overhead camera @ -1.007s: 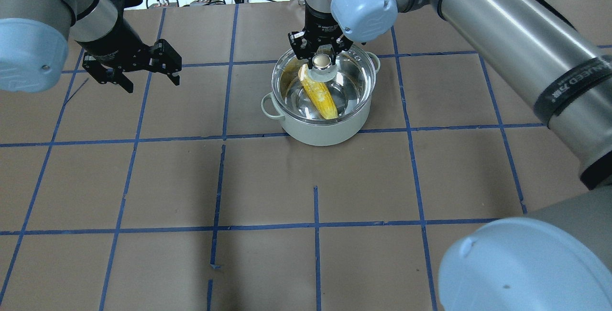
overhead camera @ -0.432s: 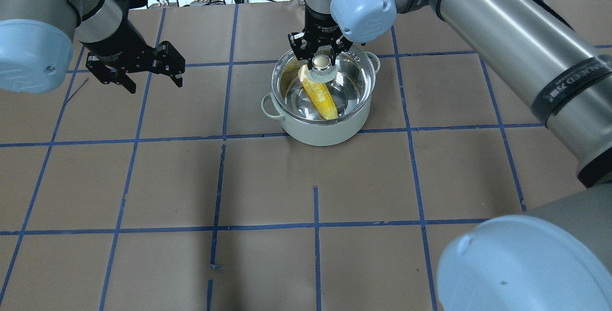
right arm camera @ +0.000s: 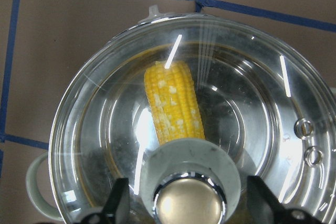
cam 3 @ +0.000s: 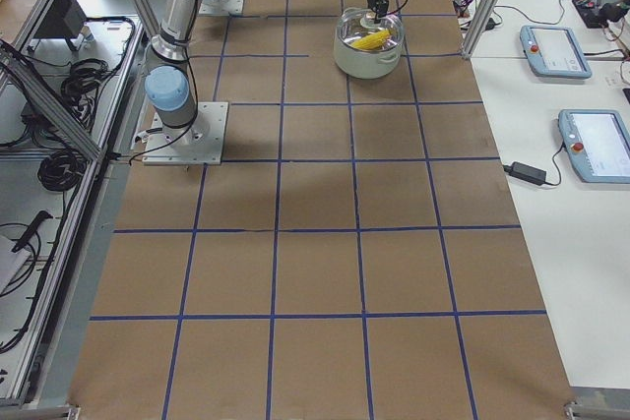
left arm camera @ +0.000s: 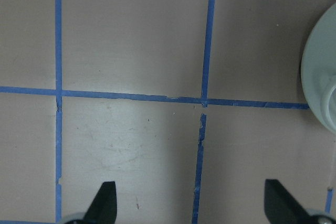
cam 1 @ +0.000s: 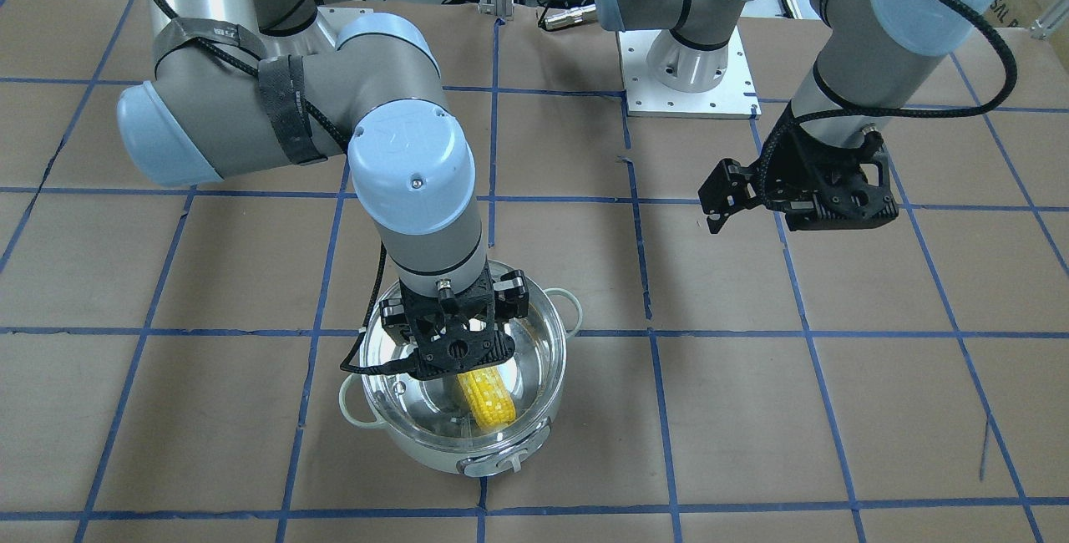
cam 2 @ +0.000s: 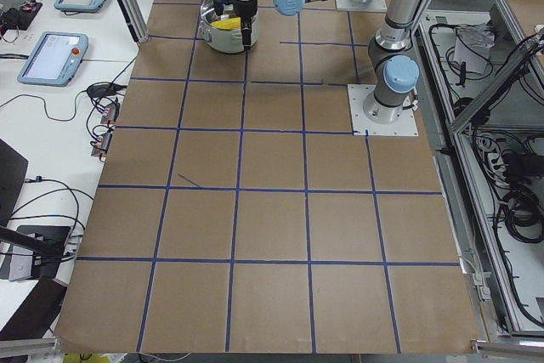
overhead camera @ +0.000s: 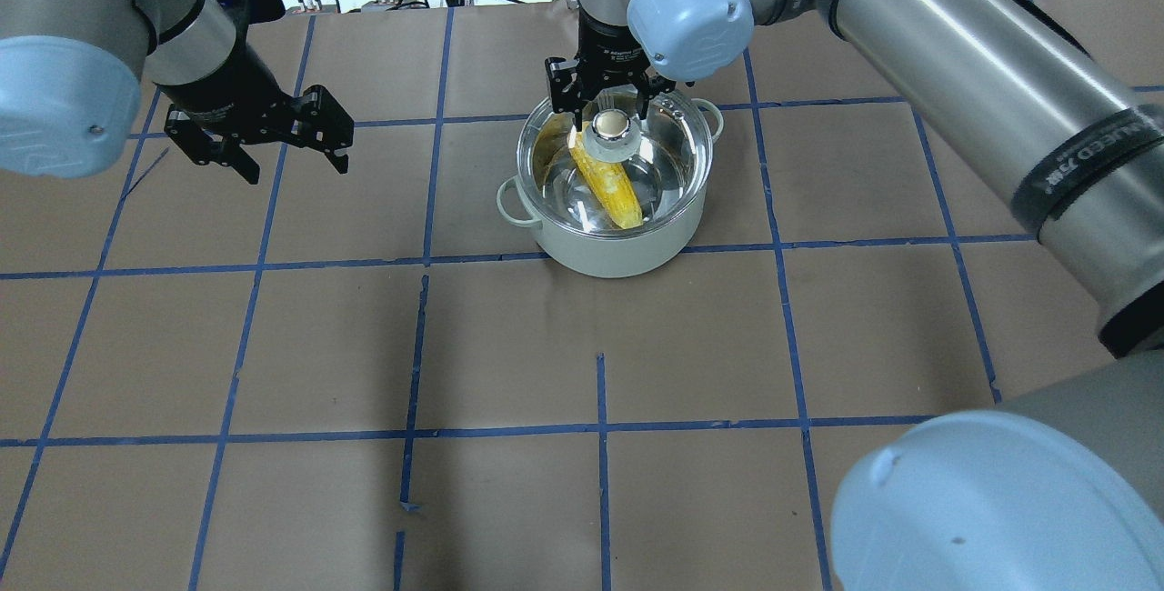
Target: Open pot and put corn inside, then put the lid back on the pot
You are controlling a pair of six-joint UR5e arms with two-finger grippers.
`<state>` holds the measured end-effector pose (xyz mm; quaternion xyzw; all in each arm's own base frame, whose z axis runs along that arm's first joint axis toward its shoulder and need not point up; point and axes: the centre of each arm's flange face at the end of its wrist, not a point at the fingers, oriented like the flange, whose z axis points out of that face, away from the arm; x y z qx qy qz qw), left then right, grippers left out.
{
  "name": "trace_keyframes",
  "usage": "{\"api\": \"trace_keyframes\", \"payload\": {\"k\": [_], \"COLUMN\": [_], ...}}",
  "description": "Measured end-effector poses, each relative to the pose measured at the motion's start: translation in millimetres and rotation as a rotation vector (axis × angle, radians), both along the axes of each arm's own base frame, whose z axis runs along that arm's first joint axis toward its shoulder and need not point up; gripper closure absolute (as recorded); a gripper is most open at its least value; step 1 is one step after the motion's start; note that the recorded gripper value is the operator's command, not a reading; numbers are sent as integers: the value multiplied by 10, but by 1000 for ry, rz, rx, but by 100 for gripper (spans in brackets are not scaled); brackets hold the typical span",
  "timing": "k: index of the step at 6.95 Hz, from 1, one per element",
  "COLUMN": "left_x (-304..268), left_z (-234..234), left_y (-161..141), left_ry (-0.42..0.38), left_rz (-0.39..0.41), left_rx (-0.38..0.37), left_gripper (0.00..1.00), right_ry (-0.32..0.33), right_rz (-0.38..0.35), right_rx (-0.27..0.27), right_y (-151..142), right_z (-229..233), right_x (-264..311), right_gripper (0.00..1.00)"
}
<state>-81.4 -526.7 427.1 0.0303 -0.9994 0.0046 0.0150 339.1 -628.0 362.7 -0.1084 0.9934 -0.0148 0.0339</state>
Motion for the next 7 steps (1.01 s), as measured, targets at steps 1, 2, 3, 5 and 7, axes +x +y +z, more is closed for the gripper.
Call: {"api": "trace_keyframes", "payload": {"k": [1,2,3,5,7], "left_x": [-18,-28,-9,14,13], "left_z": [44,97,117,114,85], "left_y": [40,117,172,145,132], "left_ry": [9,18,28,79,92], "left_rz": [-8,-6,1,8,14], "left_rx": [5,25,59,80,87], "left_gripper": [0,0,0,0,0], "right_ry": [-1,-2,-4,-11,-13], "right_rz": [-1,-4,-8,-32,-64], "right_rx": [-3,-12,-24,-68,-110], "right_y": [-10,-42,-96,-273,-390], "right_z": [18,64,134,402,729], "right_x": [-6,-49,-155,-579,-1072], "right_gripper": [18,17,17,10,1]}}
